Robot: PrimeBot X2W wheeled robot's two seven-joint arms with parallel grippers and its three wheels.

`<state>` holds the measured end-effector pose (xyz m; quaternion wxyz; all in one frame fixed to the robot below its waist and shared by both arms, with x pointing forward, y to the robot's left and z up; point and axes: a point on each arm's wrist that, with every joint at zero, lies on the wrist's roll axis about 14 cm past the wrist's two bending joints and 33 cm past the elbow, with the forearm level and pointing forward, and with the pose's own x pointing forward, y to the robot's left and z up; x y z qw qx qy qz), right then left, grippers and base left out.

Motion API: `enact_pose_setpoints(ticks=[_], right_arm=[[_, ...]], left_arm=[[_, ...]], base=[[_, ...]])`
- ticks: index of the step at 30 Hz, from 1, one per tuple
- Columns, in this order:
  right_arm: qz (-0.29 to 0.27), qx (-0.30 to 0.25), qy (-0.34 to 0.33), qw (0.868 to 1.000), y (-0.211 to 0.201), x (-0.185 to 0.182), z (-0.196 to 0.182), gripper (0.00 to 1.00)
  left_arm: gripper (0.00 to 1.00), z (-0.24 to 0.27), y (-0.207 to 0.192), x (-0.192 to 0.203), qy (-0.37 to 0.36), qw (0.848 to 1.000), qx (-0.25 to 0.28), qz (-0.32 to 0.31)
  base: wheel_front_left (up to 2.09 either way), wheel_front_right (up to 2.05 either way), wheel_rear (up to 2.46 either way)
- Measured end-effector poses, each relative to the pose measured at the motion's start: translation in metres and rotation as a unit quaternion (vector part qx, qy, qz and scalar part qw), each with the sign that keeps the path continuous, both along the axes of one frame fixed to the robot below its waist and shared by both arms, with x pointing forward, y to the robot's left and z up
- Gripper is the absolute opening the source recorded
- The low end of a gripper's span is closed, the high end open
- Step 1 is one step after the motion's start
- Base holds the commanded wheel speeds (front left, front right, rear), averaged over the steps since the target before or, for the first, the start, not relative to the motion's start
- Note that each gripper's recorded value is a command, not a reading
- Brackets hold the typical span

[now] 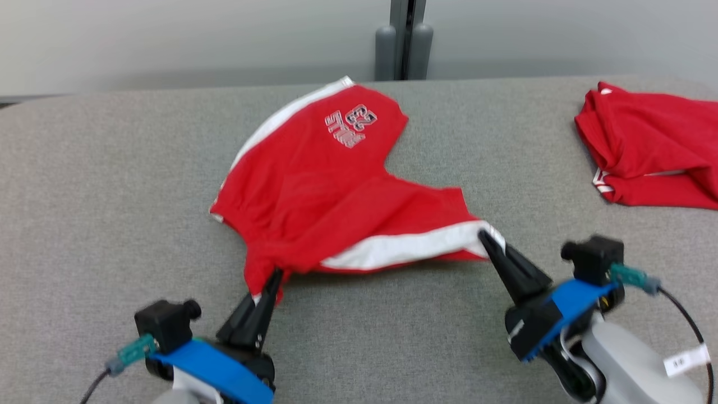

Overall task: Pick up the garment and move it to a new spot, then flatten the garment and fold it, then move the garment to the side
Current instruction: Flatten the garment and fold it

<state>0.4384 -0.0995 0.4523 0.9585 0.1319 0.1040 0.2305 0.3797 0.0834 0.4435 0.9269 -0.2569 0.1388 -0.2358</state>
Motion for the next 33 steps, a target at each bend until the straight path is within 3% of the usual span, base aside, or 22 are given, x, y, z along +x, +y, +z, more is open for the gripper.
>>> enact_pose_setpoints(ticks=[9, 16, 23, 33], right_arm=[[-0.015, 0.029, 0.038, 0.999, -0.018, -0.068, -0.013, 0.00], [-0.023, 0.038, 0.048, 0.998, -0.026, -0.086, -0.016, 0.00], [-0.036, 0.030, 0.021, 0.999, -0.039, -0.063, -0.002, 0.00], [-0.029, 0.011, -0.055, 0.998, -0.039, 0.015, 0.042, 0.00]], left_arm=[[0.00, -0.006, -0.012, -0.071, 0.028, 0.999, -0.008, -0.034], [0.00, 0.000, -0.012, -0.084, 0.031, 0.999, -0.029, -0.026], [0.00, 0.017, -0.021, -0.074, 0.012, 0.998, -0.055, -0.023], [0.00, 0.046, -0.014, -0.034, -0.020, 0.995, -0.093, -0.002]], base=[[0.00, 0.00, 0.00], [0.00, 0.00, 0.00], [0.00, 0.00, 0.00], [0.00, 0.00, 0.00]])
